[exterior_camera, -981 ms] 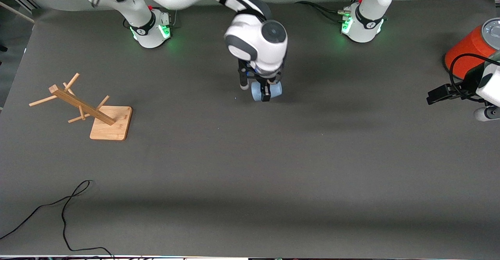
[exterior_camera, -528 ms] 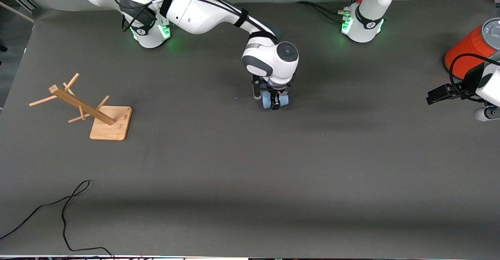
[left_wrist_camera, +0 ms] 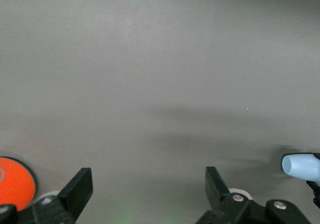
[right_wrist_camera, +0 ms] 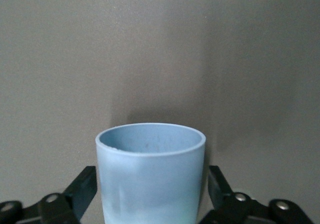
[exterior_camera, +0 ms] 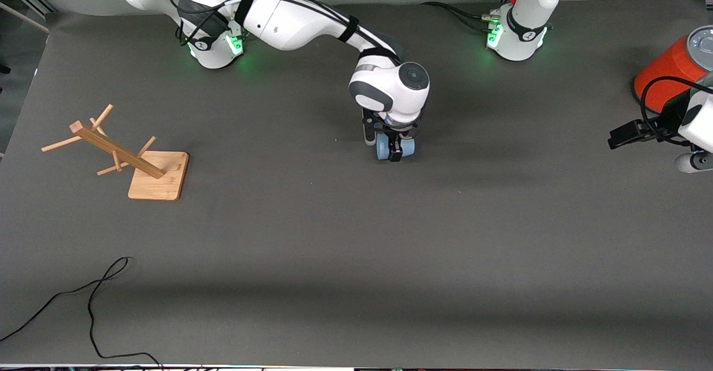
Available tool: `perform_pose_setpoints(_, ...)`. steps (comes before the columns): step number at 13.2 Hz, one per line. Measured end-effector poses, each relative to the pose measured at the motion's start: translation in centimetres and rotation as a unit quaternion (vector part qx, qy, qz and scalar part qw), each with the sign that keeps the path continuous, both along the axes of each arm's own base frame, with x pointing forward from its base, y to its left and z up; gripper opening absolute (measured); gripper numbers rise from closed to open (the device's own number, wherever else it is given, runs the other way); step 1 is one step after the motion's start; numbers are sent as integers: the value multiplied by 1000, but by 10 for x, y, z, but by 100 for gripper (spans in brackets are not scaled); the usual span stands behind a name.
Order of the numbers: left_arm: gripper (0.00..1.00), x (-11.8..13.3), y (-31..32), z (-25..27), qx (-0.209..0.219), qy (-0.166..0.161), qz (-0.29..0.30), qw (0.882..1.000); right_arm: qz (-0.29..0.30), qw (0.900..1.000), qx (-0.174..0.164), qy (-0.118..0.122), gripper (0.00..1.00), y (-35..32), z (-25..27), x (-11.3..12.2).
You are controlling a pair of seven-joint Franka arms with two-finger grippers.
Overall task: Rotate and upright cup with both arms
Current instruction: 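Carry the blue cup to mid-table and lower it onto its side, then open the right gripper and draw it back toward the stand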
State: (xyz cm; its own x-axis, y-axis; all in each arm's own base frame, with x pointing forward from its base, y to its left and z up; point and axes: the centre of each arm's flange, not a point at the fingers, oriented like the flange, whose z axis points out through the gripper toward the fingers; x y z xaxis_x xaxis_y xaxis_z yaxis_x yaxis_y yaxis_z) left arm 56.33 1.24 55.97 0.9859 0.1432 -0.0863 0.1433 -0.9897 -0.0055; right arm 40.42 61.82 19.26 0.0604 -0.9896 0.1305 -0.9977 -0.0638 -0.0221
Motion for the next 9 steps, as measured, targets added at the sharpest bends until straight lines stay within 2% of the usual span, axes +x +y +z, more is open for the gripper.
perform_pose_setpoints(6, 100, 0, -1, 0, -1, 0, -1, 1000, -7, 1000, 11, -14, 100, 4, 30, 11)
perform_pose_setpoints(8, 100, 0, -1, 0, -1, 0, -1, 1000, -5, 1000, -16, -7, 100, -2, 55, 9)
perform_pose_setpoints(9, 100, 0, -2, 0, -1, 0, -1, 1000, -1, 1000, -22, 6, 100, -5, 76, 8)
